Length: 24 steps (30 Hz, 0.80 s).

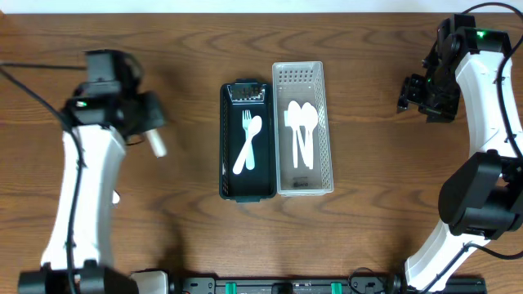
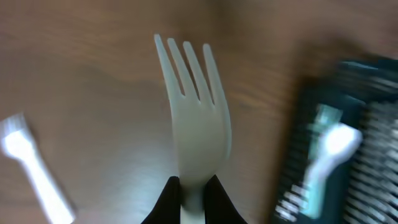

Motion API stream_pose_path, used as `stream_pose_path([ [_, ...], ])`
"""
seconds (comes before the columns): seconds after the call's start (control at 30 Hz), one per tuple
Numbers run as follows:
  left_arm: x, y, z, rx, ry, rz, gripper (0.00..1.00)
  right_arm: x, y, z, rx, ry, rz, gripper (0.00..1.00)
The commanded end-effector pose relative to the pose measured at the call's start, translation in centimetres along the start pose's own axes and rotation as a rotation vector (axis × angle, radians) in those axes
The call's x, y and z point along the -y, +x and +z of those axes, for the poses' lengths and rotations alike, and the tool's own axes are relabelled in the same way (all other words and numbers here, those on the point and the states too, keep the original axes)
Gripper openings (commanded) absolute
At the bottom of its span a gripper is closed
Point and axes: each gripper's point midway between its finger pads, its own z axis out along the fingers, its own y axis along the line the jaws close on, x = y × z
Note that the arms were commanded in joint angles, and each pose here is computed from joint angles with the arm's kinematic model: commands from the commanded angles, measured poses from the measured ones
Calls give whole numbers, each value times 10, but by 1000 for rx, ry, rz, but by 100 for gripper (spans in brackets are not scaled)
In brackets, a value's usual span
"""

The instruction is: Pack container

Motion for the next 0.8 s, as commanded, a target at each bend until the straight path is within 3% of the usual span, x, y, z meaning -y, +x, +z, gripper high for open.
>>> stream_pose_path([
  [0.0,58,7,-9,6,122,141,6,-2,-2,2,4,-5,-5,70],
  [0.17,140,30,-6,11,241,311,6,-2,-4,2,13,-7,-6,70],
  [0.33,186,57,7,-34,295,355,6,-2,-4,2,11,-6,-50,70],
  [0.77,172,55,18,-19,183,357,6,-2,-5,2,14,-1,-98,71],
])
